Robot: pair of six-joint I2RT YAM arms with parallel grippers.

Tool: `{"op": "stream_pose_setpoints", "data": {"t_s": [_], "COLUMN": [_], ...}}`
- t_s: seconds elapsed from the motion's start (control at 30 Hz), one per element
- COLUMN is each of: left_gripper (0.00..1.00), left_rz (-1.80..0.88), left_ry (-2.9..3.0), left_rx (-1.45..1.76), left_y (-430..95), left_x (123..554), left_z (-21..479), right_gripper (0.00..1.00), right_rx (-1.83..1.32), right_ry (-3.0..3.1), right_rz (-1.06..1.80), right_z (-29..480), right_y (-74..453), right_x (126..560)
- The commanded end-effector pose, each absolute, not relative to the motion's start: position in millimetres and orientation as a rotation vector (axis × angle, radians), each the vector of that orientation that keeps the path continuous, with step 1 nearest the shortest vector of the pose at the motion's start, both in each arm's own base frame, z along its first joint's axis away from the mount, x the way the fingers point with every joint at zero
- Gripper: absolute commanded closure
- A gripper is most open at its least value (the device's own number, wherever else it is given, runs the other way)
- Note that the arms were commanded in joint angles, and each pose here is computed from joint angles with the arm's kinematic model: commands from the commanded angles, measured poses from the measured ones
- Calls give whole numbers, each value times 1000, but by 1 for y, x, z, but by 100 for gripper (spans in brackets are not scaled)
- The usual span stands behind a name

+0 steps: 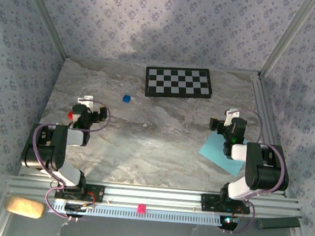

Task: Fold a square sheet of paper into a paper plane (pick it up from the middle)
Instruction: Move the square sheet of paper to the center of the table.

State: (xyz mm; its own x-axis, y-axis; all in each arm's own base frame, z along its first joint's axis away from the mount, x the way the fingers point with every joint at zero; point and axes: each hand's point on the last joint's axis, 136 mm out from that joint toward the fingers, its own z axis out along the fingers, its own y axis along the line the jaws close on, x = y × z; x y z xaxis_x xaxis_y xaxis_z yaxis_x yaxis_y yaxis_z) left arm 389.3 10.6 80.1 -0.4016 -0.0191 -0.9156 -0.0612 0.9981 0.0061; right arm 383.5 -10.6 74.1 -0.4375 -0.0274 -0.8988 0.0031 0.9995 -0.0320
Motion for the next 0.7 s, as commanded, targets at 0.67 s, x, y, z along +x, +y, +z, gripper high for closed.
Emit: {"op": "stream_pose_setpoints", "data": {"t_s": [0.67], "left_gripper": [0], "left_rz": [-651], "left_ry": [2154], "left_rx": [-561], "left_y": [-34], "left_x": [336], "left_z": [143], "right_gripper": [4], "right_rx": [832], "right_ry": [2466], "right_rz": [537], "right_z": [80], "right_y": [-17], "right_x": [297]}}
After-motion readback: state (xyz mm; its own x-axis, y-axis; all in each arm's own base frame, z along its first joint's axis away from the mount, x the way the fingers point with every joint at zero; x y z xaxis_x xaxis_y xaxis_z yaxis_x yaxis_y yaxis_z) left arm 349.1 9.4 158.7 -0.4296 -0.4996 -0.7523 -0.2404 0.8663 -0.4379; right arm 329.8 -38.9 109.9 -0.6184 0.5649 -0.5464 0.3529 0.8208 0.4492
